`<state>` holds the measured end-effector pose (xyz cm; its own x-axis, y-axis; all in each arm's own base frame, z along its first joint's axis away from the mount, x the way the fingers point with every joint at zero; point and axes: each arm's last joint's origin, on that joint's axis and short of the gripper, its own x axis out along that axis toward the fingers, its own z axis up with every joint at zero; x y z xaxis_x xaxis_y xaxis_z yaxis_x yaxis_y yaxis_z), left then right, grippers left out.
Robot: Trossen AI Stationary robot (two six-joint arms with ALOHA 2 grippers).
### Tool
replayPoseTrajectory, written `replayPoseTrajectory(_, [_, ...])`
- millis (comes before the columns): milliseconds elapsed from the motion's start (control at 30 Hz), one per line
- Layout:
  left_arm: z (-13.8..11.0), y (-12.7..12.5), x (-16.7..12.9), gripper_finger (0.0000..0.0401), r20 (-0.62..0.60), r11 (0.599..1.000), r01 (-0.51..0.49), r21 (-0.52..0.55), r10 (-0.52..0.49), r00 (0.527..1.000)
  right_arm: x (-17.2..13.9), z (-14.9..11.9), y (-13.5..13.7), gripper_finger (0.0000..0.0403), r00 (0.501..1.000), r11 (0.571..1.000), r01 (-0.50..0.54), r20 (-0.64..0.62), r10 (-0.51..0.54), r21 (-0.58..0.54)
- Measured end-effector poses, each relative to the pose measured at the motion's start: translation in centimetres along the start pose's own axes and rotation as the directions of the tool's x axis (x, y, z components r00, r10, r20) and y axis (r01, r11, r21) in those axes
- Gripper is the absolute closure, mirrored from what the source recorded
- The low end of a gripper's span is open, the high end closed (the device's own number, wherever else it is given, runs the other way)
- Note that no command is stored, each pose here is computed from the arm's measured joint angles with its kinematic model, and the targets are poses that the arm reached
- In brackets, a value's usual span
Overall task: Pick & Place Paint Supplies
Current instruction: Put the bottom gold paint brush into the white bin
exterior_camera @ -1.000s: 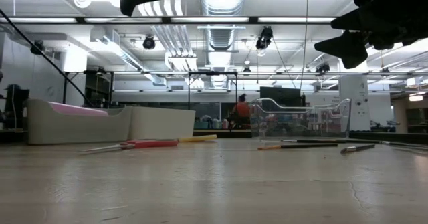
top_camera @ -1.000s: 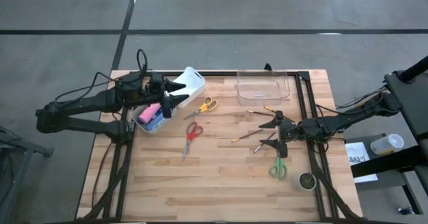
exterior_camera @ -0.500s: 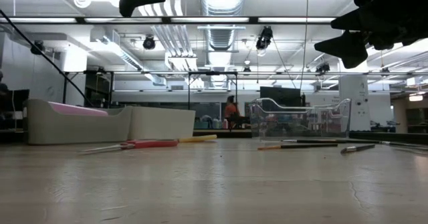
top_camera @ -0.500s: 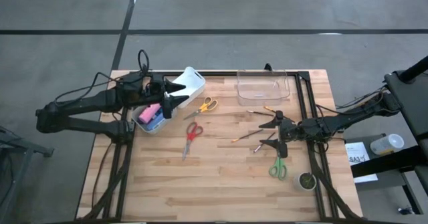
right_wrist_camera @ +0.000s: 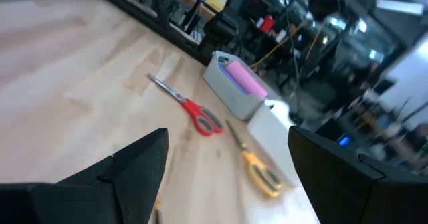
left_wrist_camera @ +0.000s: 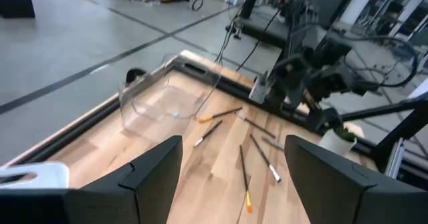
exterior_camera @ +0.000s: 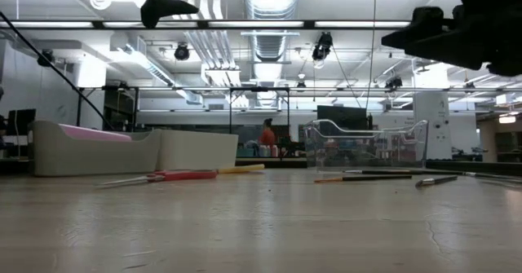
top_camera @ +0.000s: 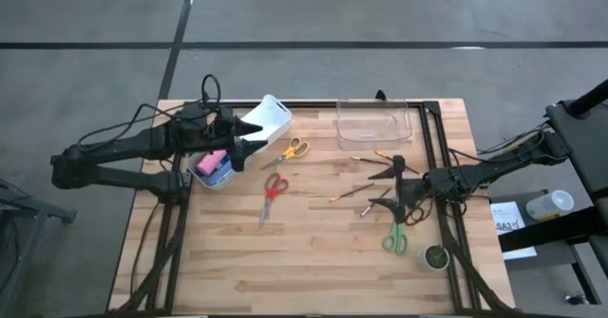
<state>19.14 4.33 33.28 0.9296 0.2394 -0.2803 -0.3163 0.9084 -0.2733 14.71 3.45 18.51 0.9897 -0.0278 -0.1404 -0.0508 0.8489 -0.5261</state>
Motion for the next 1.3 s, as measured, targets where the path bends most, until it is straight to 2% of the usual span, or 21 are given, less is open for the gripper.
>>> replayPoseTrajectory(133, [-0.4, 0.1, 0.0, 0.0130, -0.045, 1.000, -0.014, 0.002, 0.014, 0.999, 0.0, 0.0, 0.0, 0.0096, 1.000, 0.996, 0.000, 0.000, 0.000, -0.088])
replayPoseTrajectory(300, [-1.1, 0.3, -0.1, 0.0130, -0.111, 0.999, -0.034, 0.007, 0.034, 0.993, 0.0, 0.0, 0.0, 0.0096, 1.000, 0.998, -0.001, 0.006, 0.001, -0.068])
replayPoseTrajectory(400, [-1.4, 0.4, -0.1, 0.0130, -0.143, 0.999, -0.044, 0.010, 0.045, 0.989, 0.0, 0.5, -0.3, 0.0096, 0.998, 0.991, 0.023, 0.048, -0.029, 0.130])
replayPoseTrajectory(500, [-1.6, 0.5, -0.1, 0.0130, -0.167, 0.999, -0.051, 0.013, 0.052, 0.985, -0.1, 0.9, -0.8, 0.0096, 0.991, 0.922, 0.080, 0.066, -0.113, 0.379])
replayPoseTrajectory(567, [-1.7, 0.5, -0.2, 0.0130, -0.177, 0.998, -0.053, 0.013, 0.055, 0.983, -0.2, 0.9, -1.1, 0.0096, 0.982, 0.881, 0.158, 0.026, -0.189, 0.446])
replayPoseTrajectory(633, [-1.7, 0.5, -0.2, 0.0130, -0.175, 0.998, -0.053, 0.013, 0.055, 0.983, -0.1, 1.0, -1.3, 0.0096, 0.975, 0.857, 0.200, -0.012, -0.221, 0.475])
replayPoseTrajectory(700, [-1.7, 0.5, -0.2, 0.0130, -0.176, 0.998, -0.053, 0.013, 0.055, 0.983, 0.0, 1.1, -1.3, 0.0096, 0.979, 0.867, 0.201, -0.053, -0.199, 0.457])
replayPoseTrajectory(833, [-1.7, 0.5, -0.2, 0.0130, -0.175, 0.998, -0.053, 0.013, 0.055, 0.983, 0.3, 1.6, -1.4, 0.0097, 0.979, 0.925, 0.162, -0.176, -0.105, 0.344])
replayPoseTrajectory(1000, [-1.7, 0.5, -0.2, 0.0130, -0.174, 0.999, -0.053, 0.013, 0.054, 0.983, 1.2, 2.4, -1.9, 0.0097, 0.965, 0.925, 0.073, -0.261, 0.029, 0.372])
replayPoseTrajectory(1300, [-1.7, 0.5, -0.2, 0.0130, -0.173, 0.999, -0.053, 0.013, 0.054, 0.983, 4.6, 1.1, -3.0, 0.0097, 0.909, 0.910, -0.047, -0.359, 0.210, 0.413])
